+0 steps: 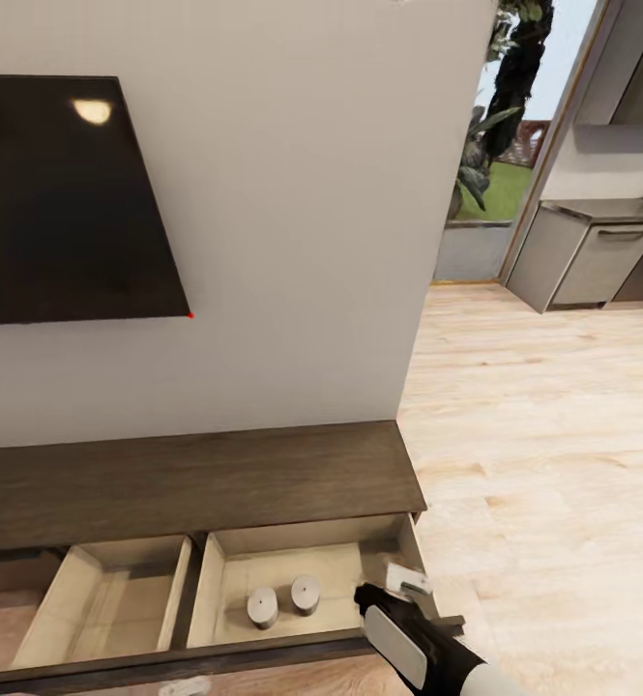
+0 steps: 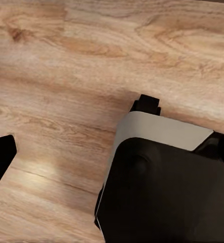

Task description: Place each of the two pumpkins and all three candles from the living room inside a cabinet in the living room (use any cabinet), then make sure every cabinet is closed, and position the cauldron so it is next to a table in the living room.

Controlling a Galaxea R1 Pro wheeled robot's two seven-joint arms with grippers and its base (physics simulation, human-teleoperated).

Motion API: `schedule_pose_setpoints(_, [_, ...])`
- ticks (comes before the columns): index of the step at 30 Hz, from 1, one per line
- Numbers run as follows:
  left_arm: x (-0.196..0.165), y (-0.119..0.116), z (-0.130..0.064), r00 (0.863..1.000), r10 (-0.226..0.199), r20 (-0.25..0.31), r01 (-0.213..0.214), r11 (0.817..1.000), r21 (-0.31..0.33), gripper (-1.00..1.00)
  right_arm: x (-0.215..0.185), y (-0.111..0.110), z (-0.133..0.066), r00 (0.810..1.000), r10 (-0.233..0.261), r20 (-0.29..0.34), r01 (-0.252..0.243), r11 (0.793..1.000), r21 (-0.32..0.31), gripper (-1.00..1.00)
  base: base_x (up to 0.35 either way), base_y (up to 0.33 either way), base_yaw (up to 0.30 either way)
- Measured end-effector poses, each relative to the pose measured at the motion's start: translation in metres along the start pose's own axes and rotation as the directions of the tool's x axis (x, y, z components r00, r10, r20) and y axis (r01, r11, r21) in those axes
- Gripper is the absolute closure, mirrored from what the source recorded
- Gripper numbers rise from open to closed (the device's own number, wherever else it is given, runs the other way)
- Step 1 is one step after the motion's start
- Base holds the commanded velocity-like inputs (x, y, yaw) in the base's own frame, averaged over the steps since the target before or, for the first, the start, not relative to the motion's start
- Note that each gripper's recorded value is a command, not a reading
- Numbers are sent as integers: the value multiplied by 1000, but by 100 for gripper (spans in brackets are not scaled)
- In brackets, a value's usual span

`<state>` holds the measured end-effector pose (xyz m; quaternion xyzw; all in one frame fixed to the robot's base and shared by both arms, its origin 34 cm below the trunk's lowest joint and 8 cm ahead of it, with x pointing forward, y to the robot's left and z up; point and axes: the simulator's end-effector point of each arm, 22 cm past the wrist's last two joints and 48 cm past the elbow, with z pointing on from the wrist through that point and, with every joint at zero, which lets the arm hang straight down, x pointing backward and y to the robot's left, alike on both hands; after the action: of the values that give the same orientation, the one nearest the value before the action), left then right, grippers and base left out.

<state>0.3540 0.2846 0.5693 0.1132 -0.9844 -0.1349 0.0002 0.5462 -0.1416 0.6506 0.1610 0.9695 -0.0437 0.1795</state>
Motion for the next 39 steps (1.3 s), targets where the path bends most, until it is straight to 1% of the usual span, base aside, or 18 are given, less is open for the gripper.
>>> schedule_pose_setpoints(3, [21,14,5,1000,-9,-6,9,999,-33,-100,29,-50,24,1000,1,-12,-1,998,66,-100,0,0,0])
schedule_pose_setpoints(4, [23,16,5,1000,-11,-4,11,999,-37,-100,34,-59,27,1000,-1,-14,2,997,74,-100,0,0,0])
schedule_pose_setpoints(7, [36,26,7,1000,-19,-3,19,998,-56,-100,56,-101,39,1000,-11,-13,12,995,99,-100,0,0,0])
schedule_pose_setpoints(8, [41,29,8,1000,-19,-6,19,998,-63,-100,62,-112,42,1000,-14,-14,15,995,102,-100,0,0,0])
schedule_pose_setpoints(11, [51,37,11,1000,-21,-8,20,997,-78,-100,74,-129,45,1000,-20,-22,22,994,106,-100,0,0,0])
schedule_pose_setpoints(14, [60,38,14,1000,-25,-1,25,997,-69,-100,89,-140,45,999,-25,-33,29,993,111,-100,0,0,0])
schedule_pose_setpoints(18, [72,35,17,1000,-27,5,27,999,-33,-100,105,-151,42,1000,-19,-10,20,992,122,-100,0,0,0])
schedule_pose_setpoints(22, [83,41,19,1000,-27,-2,27,999,-31,-100,125,-162,38,1000,-17,-9,18,991,134,-100,0,0,0])
schedule_pose_setpoints(24, [82,42,19,1000,-28,5,28,999,-31,-100,132,-165,36,1000,-17,-6,17,990,137,-100,0,0,0])
schedule_pose_setpoints(26, [75,42,19,998,-38,41,39,999,-31,-100,139,-169,34,1000,-12,4,11,990,142,-100,0,0,0])
schedule_pose_setpoints(28, [66,42,18,994,-55,92,58,998,-29,-100,142,-173,32,1000,-8,24,4,989,147,-100,0,0,0])
schedule_pose_setpoints(30, [62,43,17,991,-64,118,68,997,-28,-100,142,-175,31,999,-2,43,-4,989,150,-100,0,0,0])
schedule_pose_setpoints(33, [59,41,17,988,-72,138,75,997,-14,-100,141,-178,29,998,3,65,-13,988,153,-100,0,0,39])
schedule_pose_setpoints(36, [59,39,17,987,-75,144,75,997,5,-100,143,-181,28,998,2,67,-13,987,160,-100,0,0,200])
schedule_pose_setpoints(39, [60,40,18,985,-79,156,78,997,11,-100,146,-187,28,998,-1,62,-10,985,173,-100,0,0,265])
